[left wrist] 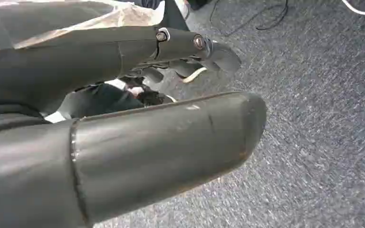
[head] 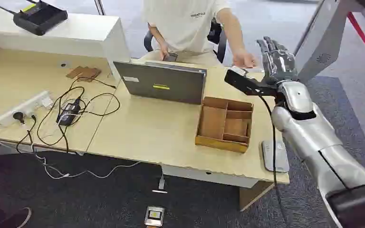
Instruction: Pass the card to the sensor for recognition and then transmit it.
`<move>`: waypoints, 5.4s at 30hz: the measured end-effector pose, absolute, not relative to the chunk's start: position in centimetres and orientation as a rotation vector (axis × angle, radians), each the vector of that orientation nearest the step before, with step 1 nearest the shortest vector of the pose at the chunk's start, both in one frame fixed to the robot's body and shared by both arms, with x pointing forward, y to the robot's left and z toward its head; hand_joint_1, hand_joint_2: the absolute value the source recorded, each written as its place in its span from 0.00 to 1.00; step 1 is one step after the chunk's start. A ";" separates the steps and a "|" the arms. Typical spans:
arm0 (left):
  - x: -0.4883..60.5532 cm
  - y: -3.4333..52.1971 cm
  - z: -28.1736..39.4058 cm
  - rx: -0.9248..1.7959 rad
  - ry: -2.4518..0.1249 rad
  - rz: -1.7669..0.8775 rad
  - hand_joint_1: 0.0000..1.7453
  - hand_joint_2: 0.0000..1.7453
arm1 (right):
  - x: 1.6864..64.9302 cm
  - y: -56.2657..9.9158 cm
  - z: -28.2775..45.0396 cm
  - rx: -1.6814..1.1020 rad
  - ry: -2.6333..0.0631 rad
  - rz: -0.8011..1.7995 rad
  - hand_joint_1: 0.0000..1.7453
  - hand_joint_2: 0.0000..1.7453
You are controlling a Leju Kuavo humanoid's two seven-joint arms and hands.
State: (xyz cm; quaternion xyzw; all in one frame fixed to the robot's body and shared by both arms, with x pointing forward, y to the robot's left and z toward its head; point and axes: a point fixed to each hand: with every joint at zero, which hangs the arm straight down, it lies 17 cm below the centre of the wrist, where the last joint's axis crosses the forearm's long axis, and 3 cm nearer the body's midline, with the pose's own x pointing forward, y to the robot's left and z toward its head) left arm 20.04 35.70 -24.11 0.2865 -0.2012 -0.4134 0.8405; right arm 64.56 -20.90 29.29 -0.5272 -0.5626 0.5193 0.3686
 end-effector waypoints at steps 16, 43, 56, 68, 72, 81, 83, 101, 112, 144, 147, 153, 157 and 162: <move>19.6 36.2 -24.2 0.615 -0.421 -0.907 0.00 0.00 | 64.7 -18.5 24.2 -1.342 -1.314 1.471 1.00 1.00; 19.4 36.1 -24.3 0.617 -0.416 -0.932 0.00 0.00 | 65.2 -20.0 24.4 -1.367 -1.299 1.428 1.00 1.00; 16.9 36.2 -24.9 0.601 -0.400 -0.899 0.00 0.00 | 65.0 -23.7 23.0 -1.335 -1.244 1.406 1.00 1.00; 15.4 36.0 -25.2 0.594 -0.394 -0.862 0.00 0.00 | 61.6 -31.1 17.2 -1.259 -1.118 1.338 1.00 1.00; 15.4 35.9 -25.2 0.594 -0.390 -0.859 0.00 0.00 | 60.2 -32.4 14.8 -1.220 -1.093 1.329 1.00 1.00; 15.4 36.0 -25.2 0.599 -0.386 -0.852 0.00 0.00 | 57.2 -34.4 9.6 -1.139 -1.023 1.326 1.00 1.00; 15.4 36.0 -25.2 0.601 -0.384 -0.849 0.00 0.00 | 56.7 -34.4 8.7 -1.127 -1.013 1.332 1.00 1.00; 15.5 36.3 -25.1 0.614 -0.384 -0.840 0.00 0.00 | 54.5 -34.2 4.9 -1.047 -0.949 1.368 1.00 1.00; 15.5 36.3 -25.1 0.616 -0.382 -0.838 0.00 0.00 | 53.9 -34.4 3.7 -1.022 -0.931 1.362 1.00 1.00; 16.6 36.1 -24.7 0.623 -0.410 -0.847 0.00 0.00 | 60.2 -31.2 18.8 -1.148 -1.229 1.203 1.00 1.00; 17.2 36.0 -24.7 0.623 -0.415 -0.864 0.00 0.00 | 60.8 -30.6 20.7 -1.165 -1.257 1.207 1.00 1.00; 18.6 35.5 -24.3 0.629 -0.425 -0.918 0.00 0.00 | 61.9 -28.1 22.6 -1.161 -1.294 1.238 1.00 1.00; 19.0 35.2 -24.3 0.625 -0.426 -0.940 0.00 0.00 | 62.3 -27.0 22.4 -1.162 -1.290 1.270 1.00 1.00; 20.3 34.6 -24.0 0.621 -0.438 -0.988 0.00 0.00 | 63.0 -24.8 21.9 -1.191 -1.273 1.349 1.00 1.00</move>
